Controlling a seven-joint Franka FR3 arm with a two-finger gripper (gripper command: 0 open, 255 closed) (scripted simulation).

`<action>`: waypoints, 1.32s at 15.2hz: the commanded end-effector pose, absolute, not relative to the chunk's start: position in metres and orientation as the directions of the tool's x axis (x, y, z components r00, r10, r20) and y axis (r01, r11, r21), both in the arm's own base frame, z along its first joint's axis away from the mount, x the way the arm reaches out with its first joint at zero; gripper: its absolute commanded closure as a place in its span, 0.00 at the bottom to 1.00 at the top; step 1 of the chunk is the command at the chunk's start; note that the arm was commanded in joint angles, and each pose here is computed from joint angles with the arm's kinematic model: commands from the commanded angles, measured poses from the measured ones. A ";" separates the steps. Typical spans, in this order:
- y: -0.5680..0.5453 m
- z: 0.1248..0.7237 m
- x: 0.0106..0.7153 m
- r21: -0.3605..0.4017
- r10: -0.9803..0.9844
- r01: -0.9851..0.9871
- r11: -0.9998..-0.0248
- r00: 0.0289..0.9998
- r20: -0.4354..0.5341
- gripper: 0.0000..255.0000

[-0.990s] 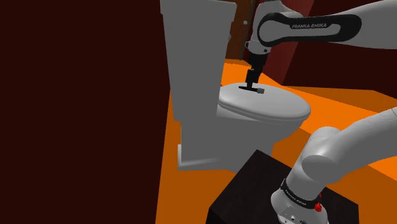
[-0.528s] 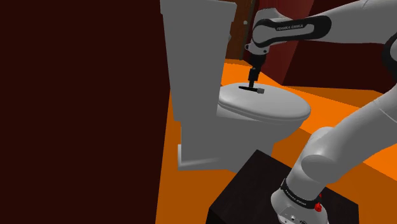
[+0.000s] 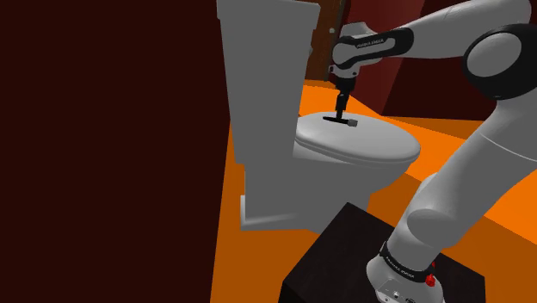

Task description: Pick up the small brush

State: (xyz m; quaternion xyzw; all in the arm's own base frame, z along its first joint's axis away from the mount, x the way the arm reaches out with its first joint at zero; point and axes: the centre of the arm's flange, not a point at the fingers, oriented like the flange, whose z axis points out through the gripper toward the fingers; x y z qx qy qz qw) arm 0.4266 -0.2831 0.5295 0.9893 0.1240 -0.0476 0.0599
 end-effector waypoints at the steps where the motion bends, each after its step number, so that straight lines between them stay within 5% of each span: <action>1: -0.285 0.519 0.427 0.107 0.242 0.253 -0.962 0.964 -0.110 0.00; 6: -0.285 0.500 0.427 0.107 0.242 0.253 -0.962 0.964 -0.110 0.00; 7: -0.285 0.501 0.427 0.107 0.242 0.253 -0.962 0.964 -0.110 1.00; 20: -0.285 0.521 0.427 0.107 0.242 0.253 -0.962 0.964 -0.110 1.00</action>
